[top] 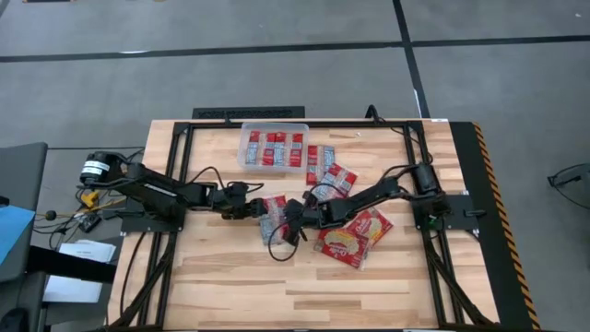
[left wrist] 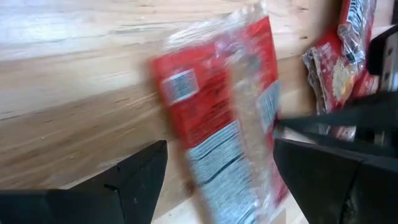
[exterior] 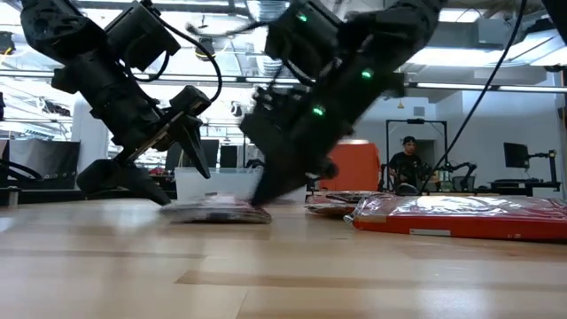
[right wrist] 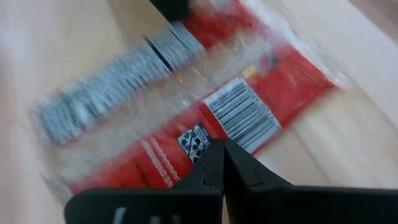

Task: Sort popcorn bags into baskets
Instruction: Put the red popcorn bag into the transparent bin

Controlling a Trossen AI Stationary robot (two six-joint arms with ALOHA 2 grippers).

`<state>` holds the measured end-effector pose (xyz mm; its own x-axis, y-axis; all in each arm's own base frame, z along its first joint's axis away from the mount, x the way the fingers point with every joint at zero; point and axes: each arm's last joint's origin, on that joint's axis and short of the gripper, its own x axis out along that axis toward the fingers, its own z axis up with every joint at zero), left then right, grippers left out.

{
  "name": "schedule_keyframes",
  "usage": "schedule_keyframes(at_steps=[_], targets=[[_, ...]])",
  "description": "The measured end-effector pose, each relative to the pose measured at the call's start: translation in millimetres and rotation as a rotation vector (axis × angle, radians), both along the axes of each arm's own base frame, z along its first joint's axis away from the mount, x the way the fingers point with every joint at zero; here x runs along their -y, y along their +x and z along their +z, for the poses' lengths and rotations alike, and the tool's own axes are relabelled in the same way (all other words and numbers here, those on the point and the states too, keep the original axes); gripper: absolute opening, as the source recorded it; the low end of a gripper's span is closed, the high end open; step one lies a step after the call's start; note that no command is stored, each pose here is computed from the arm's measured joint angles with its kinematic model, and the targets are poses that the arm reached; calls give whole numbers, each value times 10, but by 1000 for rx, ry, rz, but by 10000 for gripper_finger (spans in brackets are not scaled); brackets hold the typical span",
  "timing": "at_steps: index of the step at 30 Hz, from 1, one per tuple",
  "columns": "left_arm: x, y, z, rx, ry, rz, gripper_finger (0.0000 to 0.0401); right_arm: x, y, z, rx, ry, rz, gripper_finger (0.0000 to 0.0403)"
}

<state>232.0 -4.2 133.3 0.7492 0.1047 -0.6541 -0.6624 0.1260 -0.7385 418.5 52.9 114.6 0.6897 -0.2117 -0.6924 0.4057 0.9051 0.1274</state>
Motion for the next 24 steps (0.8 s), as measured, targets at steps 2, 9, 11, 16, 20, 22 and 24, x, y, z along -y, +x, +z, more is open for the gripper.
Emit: schedule_keyframes(at_steps=[2, 9, 11, 16, 20, 22, 24], targets=[[-1, -4, -4, -4, 3, 3, 286, 13, 64, -41, 10, 13, 7, 15], [-5, -19, -19, -25, 12, 14, 286, 66, 339, -22, 31, -26, 55, 31], [-4, -19, -19, -25, 13, 13, 286, 83, 379, 21, 18, -42, 75, 29], [-3, -25, -25, -36, 15, 4, 279, 105, 474, 24, 34, -21, 109, 16], [18, -33, -33, -50, 20, -9, 232, 103, 482, 31, 37, -26, 117, 17], [34, -40, -40, -59, 19, -17, 195, 104, 481, 45, 37, -36, 124, 24], [43, -44, -44, -65, 7, -27, 149, 121, 476, 84, 38, -46, 126, 29]])
